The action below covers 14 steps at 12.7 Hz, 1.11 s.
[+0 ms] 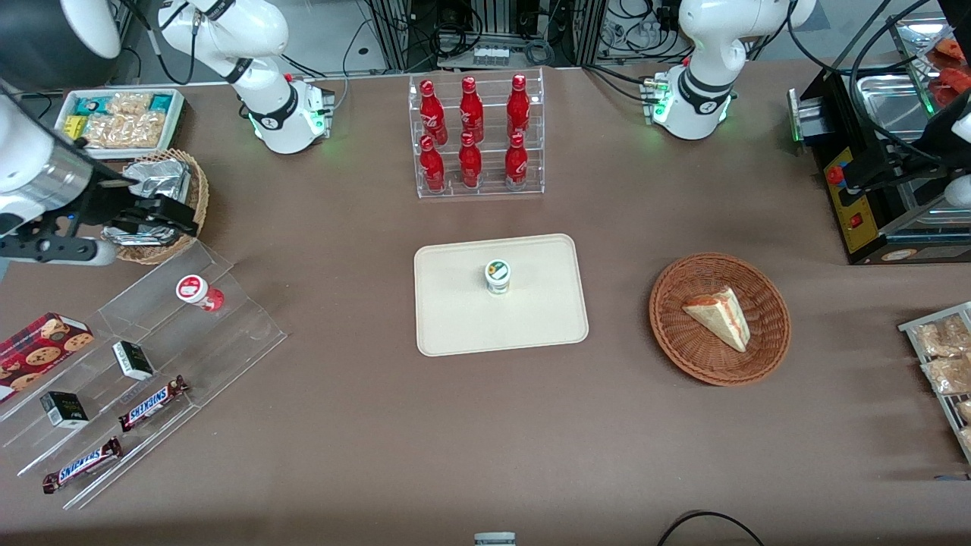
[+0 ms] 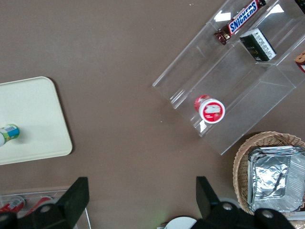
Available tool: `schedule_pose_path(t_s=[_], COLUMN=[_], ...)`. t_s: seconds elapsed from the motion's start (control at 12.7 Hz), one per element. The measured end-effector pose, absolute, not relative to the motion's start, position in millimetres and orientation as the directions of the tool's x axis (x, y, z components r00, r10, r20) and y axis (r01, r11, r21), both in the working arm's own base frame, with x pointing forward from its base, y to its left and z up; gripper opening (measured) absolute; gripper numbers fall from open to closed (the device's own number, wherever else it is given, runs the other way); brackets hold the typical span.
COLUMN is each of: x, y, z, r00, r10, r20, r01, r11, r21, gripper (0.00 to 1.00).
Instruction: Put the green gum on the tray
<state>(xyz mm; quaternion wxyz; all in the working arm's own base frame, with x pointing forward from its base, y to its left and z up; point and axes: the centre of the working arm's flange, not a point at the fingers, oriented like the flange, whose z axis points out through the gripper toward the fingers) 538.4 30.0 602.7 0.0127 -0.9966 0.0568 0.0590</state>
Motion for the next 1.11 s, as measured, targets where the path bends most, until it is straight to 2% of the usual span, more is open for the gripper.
schedule_pose_path(t_s=[0.55,1.11], x=[534.3,534.4], y=[-27.5,-22.1], z=[601.8,601.6], r00=[0.982,0.983], r10=[-0.128,-0.116], r20=[-0.142,-0.144], r01=[-0.134,-0.122], r11=[-0.991,-0.992], r21=[-0.030,-0.031], gripper=[1.00,1.00])
